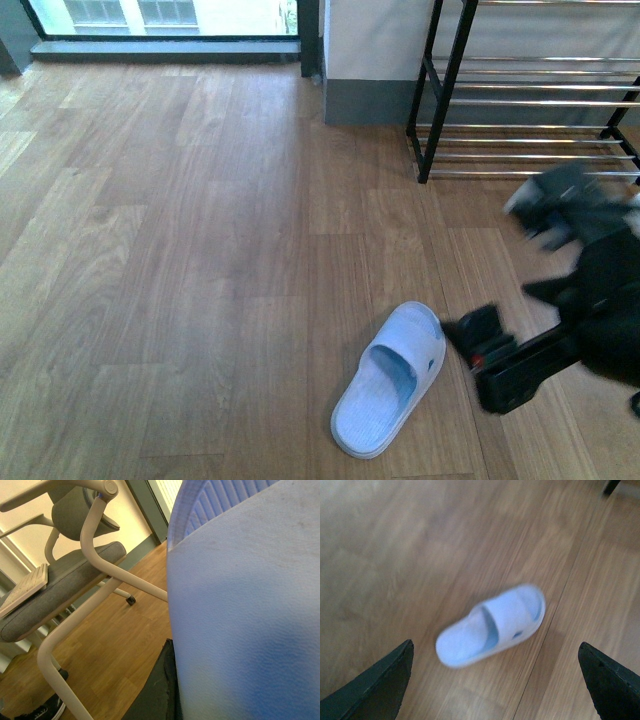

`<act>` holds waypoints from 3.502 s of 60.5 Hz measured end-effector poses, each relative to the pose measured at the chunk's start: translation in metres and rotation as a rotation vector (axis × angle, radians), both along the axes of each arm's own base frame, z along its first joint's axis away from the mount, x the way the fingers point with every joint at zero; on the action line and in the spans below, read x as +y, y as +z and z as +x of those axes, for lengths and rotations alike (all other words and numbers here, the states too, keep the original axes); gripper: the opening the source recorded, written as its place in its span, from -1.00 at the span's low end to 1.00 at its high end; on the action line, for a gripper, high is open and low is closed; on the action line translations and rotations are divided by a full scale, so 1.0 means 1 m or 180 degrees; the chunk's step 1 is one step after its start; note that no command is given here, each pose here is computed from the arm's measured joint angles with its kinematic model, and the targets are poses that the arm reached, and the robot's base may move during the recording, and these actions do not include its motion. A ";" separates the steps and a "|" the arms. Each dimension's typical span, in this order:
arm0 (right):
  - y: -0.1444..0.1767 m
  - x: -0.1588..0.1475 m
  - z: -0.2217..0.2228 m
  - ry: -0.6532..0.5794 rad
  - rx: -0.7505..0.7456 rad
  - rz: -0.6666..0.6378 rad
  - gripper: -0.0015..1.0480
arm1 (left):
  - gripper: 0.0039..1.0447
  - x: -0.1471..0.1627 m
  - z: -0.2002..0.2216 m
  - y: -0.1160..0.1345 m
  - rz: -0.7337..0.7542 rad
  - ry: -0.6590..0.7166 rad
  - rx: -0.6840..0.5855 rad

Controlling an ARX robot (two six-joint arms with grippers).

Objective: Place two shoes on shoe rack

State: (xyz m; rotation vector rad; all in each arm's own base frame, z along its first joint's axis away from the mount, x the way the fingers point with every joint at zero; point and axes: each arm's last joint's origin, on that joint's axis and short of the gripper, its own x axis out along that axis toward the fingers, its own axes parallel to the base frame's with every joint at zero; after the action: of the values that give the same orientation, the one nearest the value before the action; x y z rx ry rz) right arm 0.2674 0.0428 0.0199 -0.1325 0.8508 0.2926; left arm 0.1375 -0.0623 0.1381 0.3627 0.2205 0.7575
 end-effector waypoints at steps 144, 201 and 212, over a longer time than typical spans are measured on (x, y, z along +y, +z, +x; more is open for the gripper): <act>0.106 -0.109 -0.006 -0.0252 -0.1438 -0.0996 -0.97 | -0.97 0.000 0.000 0.000 0.0001 0.0000 0.0001; 0.173 -0.094 -0.141 -0.0696 -0.2417 -0.0714 -0.97 | -0.97 0.000 0.000 0.000 0.0001 0.0000 0.0001; 0.173 -0.094 -0.141 -0.0697 -0.2417 -0.0713 -0.97 | -0.97 0.000 0.000 0.000 0.0001 0.0000 0.0001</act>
State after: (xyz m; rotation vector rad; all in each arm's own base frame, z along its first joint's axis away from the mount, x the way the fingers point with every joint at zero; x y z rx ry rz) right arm 0.1263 -0.0511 0.1933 -0.3316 0.1356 -0.0691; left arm 0.1375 -0.0623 0.1381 0.3630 0.2207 0.7575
